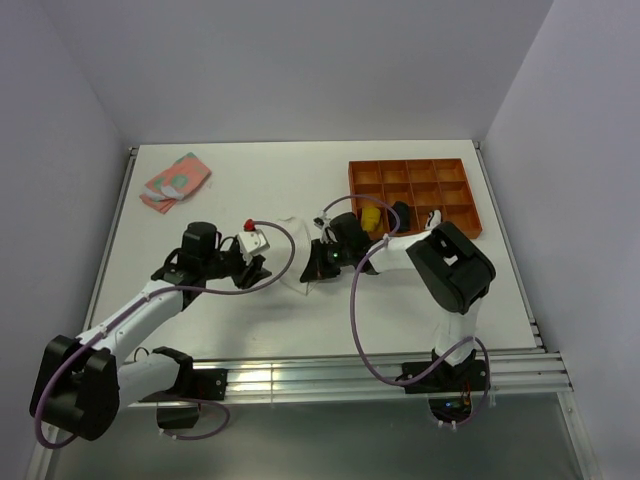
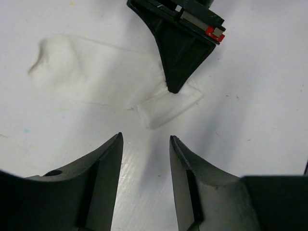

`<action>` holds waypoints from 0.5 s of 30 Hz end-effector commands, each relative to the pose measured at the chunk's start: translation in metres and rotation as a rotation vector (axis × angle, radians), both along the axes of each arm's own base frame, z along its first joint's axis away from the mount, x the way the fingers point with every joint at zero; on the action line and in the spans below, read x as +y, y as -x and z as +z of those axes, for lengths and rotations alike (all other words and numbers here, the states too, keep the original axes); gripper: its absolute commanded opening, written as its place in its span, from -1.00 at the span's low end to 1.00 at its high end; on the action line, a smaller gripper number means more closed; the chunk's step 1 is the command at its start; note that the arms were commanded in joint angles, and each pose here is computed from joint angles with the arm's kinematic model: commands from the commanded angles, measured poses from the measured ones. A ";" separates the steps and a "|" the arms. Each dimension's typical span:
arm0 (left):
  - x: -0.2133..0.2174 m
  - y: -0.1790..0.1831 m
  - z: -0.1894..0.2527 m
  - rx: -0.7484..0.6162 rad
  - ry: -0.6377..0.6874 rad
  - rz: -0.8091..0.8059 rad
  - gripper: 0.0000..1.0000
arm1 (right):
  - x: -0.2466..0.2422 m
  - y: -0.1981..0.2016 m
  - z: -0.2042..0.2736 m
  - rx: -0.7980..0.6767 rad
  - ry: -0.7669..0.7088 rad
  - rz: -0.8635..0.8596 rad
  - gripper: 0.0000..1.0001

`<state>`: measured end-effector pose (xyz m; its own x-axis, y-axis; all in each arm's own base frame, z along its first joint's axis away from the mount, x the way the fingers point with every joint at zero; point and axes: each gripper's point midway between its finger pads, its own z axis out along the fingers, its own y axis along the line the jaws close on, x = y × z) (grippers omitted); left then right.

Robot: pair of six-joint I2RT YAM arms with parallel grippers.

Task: Roll the socks
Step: Roll the sock at the center of the board.

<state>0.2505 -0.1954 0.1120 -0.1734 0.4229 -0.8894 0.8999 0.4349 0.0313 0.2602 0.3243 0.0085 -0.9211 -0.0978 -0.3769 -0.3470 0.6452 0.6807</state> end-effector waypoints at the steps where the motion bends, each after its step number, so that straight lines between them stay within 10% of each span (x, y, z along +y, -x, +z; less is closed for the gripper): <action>1: 0.002 0.001 0.010 -0.059 0.005 -0.079 -0.01 | -0.080 0.044 -0.092 0.183 0.444 -0.112 -1.00; 15: -0.027 0.009 0.003 -0.177 -0.017 -0.233 0.09 | -0.072 0.036 -0.074 0.157 0.532 -0.019 -1.00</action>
